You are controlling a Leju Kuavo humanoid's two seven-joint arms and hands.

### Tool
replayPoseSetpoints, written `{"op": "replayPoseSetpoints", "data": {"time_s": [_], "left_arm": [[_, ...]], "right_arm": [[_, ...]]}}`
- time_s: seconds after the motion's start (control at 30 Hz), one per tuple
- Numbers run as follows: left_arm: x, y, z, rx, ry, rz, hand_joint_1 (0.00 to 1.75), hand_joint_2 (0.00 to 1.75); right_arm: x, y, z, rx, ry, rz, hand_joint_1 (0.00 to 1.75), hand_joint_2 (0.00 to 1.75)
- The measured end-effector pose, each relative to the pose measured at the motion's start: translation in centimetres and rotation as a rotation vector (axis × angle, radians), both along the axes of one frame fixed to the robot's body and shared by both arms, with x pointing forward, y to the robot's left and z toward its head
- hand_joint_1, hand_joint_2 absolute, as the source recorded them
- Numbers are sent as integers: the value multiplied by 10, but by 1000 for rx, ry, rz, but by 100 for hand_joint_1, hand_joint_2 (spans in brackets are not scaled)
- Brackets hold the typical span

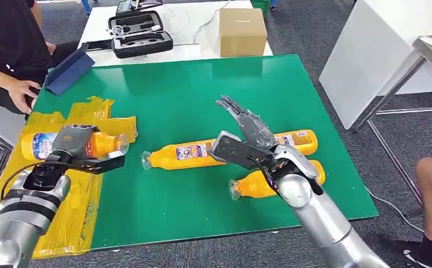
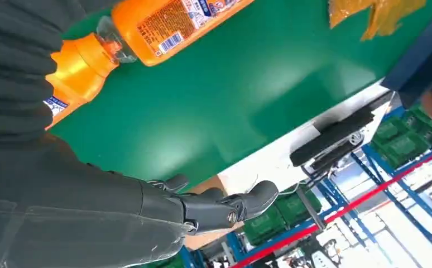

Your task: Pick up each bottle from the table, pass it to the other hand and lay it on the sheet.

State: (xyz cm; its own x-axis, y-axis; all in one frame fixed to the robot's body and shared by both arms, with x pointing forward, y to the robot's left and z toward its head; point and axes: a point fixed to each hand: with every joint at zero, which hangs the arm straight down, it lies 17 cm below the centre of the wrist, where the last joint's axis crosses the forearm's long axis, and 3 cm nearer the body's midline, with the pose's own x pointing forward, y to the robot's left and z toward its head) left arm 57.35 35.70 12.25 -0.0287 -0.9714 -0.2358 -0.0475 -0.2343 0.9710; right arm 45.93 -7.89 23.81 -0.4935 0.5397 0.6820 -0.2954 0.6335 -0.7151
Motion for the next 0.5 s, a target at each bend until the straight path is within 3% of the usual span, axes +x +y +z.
{"op": "replayPoseSetpoints", "data": {"time_s": [0.13,0.17,0.2,0.5], "left_arm": [[-3,4,-31,-23,125,2,175,175],[-4,4,-39,-34,155,1,37,175],[-6,4,-48,-46,185,0,0,175],[-14,-3,-81,-117,320,-13,0,175]], "right_arm": [[6,1,-9,-42,15,-3,0,175],[8,2,-11,-55,19,-3,0,175],[10,2,-14,-68,23,-2,0,175],[22,17,-28,-138,49,11,0,175]]}}
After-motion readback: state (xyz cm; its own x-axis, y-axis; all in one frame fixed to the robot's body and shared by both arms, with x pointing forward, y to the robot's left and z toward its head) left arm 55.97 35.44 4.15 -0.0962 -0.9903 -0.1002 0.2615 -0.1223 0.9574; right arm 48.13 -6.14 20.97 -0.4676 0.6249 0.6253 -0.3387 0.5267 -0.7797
